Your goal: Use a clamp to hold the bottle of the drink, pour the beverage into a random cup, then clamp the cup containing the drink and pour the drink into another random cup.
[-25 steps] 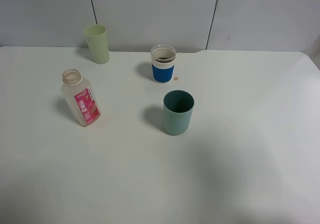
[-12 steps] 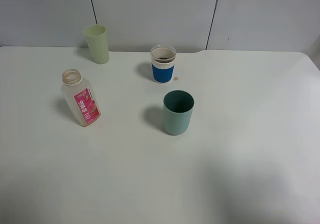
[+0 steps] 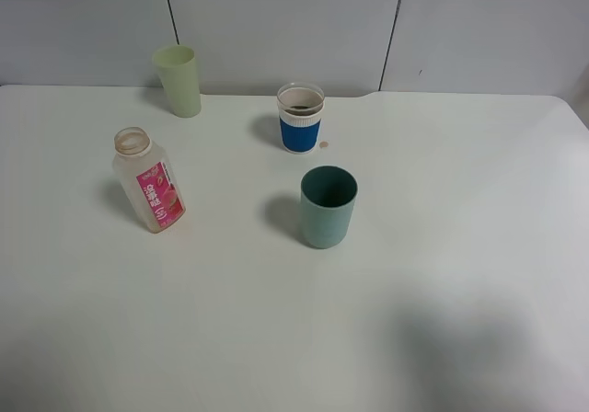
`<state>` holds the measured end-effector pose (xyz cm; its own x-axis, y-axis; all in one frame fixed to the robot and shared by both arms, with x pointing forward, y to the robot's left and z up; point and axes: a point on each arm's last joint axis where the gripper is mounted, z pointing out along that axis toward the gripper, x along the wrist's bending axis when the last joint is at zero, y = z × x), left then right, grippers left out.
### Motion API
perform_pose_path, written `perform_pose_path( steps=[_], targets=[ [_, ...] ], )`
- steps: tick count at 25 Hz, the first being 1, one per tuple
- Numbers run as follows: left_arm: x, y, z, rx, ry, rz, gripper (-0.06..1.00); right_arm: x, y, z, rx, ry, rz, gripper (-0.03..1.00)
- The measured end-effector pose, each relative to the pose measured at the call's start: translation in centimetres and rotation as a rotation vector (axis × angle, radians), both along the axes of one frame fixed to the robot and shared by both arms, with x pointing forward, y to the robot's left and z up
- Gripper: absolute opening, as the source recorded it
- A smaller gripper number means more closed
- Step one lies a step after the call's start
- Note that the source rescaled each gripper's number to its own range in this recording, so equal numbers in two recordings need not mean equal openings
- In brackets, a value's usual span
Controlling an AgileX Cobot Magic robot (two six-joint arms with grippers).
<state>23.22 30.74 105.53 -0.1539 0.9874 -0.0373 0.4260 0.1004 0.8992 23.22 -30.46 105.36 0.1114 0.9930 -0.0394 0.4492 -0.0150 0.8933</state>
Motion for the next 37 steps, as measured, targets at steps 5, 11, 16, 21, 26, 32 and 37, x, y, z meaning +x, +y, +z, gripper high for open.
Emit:
perform_pose_path(
  steps=[5,11,16,21,26,32,37],
  targets=[
    [0.00,0.00,0.00,0.000,0.000,0.000,1.00,0.00,0.00,0.00,0.000,0.000,0.000,1.00],
    [0.00,0.00,0.00,0.000,0.000,0.000,1.00,0.00,0.00,0.00,0.000,0.000,0.000,1.00],
    [0.00,0.00,0.00,0.000,0.000,0.000,1.00,0.00,0.00,0.00,0.000,0.000,0.000,1.00],
    [0.00,0.00,0.00,0.000,0.000,0.000,1.00,0.00,0.00,0.00,0.000,0.000,0.000,1.00],
    [0.00,0.00,0.00,0.000,0.000,0.000,1.00,0.00,0.00,0.00,0.000,0.000,0.000,1.00],
    [0.00,0.00,0.00,0.000,0.000,0.000,1.00,0.00,0.00,0.00,0.000,0.000,0.000,1.00],
    [0.00,0.00,0.00,0.000,0.000,0.000,1.00,0.00,0.00,0.00,0.000,0.000,0.000,1.00]
  ],
)
